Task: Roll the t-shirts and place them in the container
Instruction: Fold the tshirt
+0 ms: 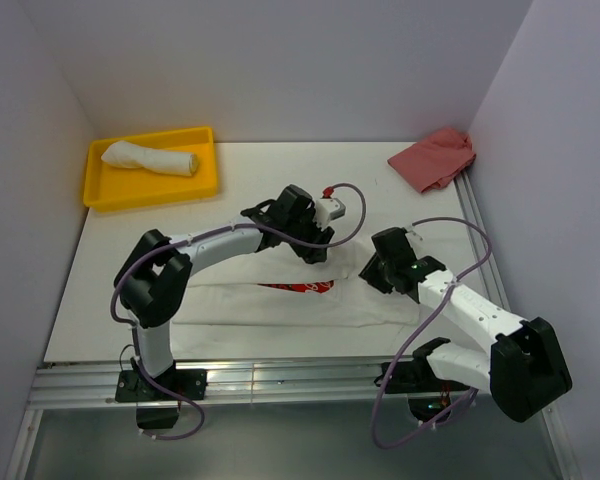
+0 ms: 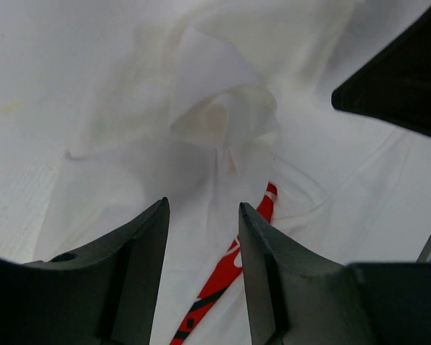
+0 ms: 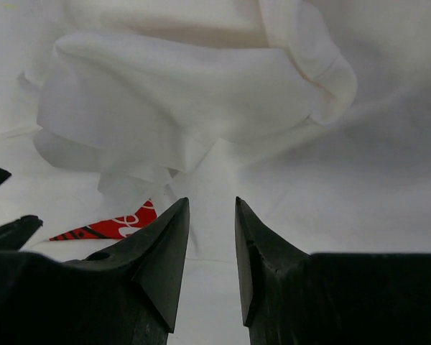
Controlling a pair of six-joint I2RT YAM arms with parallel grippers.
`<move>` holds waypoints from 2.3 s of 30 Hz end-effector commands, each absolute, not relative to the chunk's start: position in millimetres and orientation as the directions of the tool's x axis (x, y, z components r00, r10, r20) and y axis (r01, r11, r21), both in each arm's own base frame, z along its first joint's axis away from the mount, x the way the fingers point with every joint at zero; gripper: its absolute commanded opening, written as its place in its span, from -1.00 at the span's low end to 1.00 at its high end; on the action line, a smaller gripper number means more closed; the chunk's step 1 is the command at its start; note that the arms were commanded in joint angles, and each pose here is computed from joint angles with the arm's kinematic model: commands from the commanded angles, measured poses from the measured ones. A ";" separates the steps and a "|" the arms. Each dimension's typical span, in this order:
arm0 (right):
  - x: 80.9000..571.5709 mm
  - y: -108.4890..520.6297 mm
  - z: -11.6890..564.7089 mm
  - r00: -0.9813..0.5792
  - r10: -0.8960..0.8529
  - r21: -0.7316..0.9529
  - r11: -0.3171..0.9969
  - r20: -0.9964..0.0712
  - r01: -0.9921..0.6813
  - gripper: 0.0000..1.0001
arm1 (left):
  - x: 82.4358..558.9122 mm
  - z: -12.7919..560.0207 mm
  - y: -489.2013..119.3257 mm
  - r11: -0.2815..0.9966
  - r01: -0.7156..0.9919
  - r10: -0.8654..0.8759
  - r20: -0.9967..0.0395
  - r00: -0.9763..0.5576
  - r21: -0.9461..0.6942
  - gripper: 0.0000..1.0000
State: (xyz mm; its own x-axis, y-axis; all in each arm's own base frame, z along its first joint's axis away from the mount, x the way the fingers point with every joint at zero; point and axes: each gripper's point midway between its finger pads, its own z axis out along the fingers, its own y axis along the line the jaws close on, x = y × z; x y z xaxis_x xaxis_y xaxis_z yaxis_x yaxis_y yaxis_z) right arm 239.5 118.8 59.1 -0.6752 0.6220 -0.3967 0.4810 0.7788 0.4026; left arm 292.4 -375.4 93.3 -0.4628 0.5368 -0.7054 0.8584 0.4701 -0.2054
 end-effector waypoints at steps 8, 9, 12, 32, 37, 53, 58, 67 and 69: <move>251.4 128.4 54.0 -0.650 0.644 0.455 0.757 -0.403 0.468 -0.19 | 309.4 116.9 -419.8 0.429 0.886 0.486 -0.782 -0.391 -0.177 -0.01; 252.0 127.9 53.8 -0.648 0.645 0.455 0.757 -0.404 0.470 -0.19 | 309.3 117.0 -421.8 0.426 0.887 0.482 -0.785 -0.390 -0.179 -0.01; 252.4 127.9 52.9 -0.650 0.643 0.451 0.759 -0.406 0.470 -0.19 | 307.8 116.1 -426.2 0.421 0.890 0.482 -0.787 -0.384 -0.176 0.00; 262.4 140.1 41.1 -0.680 0.627 0.441 0.769 -0.380 0.462 -0.15 | 308.4 108.3 -439.5 0.411 0.896 0.496 -0.784 -0.374 -0.167 -0.53; 265.4 143.5 36.3 -0.686 0.628 0.437 0.768 -0.368 0.468 -0.07 | 312.0 112.0 -439.3 0.414 0.898 0.500 -0.788 -0.360 -0.147 -0.75; 276.8 147.7 39.9 -0.644 0.676 0.472 0.727 -0.359 0.499 -0.14 | 316.6 107.6 -432.7 0.428 0.898 0.530 -0.776 -0.342 -0.104 -0.99; 279.3 151.9 35.7 -0.646 0.682 0.474 0.719 -0.343 0.508 -0.15 | 315.8 105.7 -431.9 0.425 0.900 0.534 -0.774 -0.340 -0.102 -0.99; 284.1 155.3 29.7 -0.638 0.696 0.478 0.705 -0.328 0.523 -0.27 | 316.4 105.6 -431.7 0.423 0.901 0.538 -0.773 -0.336 -0.097 -0.99; 284.1 153.8 29.4 -0.633 0.699 0.475 0.704 -0.332 0.528 -0.41 | 316.7 104.4 -431.5 0.422 0.902 0.540 -0.772 -0.334 -0.094 -0.99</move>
